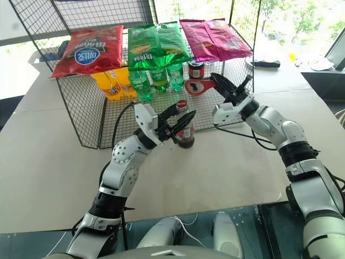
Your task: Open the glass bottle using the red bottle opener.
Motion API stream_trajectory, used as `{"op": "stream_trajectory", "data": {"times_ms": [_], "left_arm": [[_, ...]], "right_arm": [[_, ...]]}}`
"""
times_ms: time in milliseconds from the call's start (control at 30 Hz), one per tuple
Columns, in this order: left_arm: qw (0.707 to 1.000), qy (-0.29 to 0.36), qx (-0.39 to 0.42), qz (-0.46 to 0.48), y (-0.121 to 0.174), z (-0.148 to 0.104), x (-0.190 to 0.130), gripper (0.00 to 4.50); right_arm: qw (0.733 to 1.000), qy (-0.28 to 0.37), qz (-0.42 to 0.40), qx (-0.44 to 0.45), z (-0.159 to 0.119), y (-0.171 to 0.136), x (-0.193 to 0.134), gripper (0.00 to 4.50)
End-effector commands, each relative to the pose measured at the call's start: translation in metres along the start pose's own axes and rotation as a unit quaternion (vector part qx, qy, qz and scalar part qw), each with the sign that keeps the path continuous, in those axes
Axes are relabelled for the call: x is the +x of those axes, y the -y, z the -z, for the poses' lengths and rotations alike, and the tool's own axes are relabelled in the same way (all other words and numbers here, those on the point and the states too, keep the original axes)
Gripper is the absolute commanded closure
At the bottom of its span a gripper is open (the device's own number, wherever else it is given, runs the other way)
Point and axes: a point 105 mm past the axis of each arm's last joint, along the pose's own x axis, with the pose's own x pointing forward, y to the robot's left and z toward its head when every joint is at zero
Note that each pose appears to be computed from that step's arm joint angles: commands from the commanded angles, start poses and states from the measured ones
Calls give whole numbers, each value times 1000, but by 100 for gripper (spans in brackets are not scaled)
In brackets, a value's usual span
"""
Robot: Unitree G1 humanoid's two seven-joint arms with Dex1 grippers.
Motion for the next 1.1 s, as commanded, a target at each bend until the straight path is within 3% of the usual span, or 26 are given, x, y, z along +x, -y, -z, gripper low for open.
{"op": "stream_trajectory", "data": {"times_ms": [33,400,800,967,1100], "left_arm": [[999,-48,-15,-8,1,24,-9,290],[999,-51,-15,-12,0,24,-11,290],[998,-53,-16,-11,1,26,-12,290],[998,-53,-17,-9,2,27,-11,290],[998,-54,-17,-9,2,27,-11,290]], "right_arm": [[998,11,48,39,-7,16,0,450],[991,25,-15,131,-44,-28,-8,450],[982,23,-81,171,-59,-54,-9,450],[983,28,-90,158,-60,-55,-9,450],[991,29,-67,108,-50,-36,-4,450]]}}
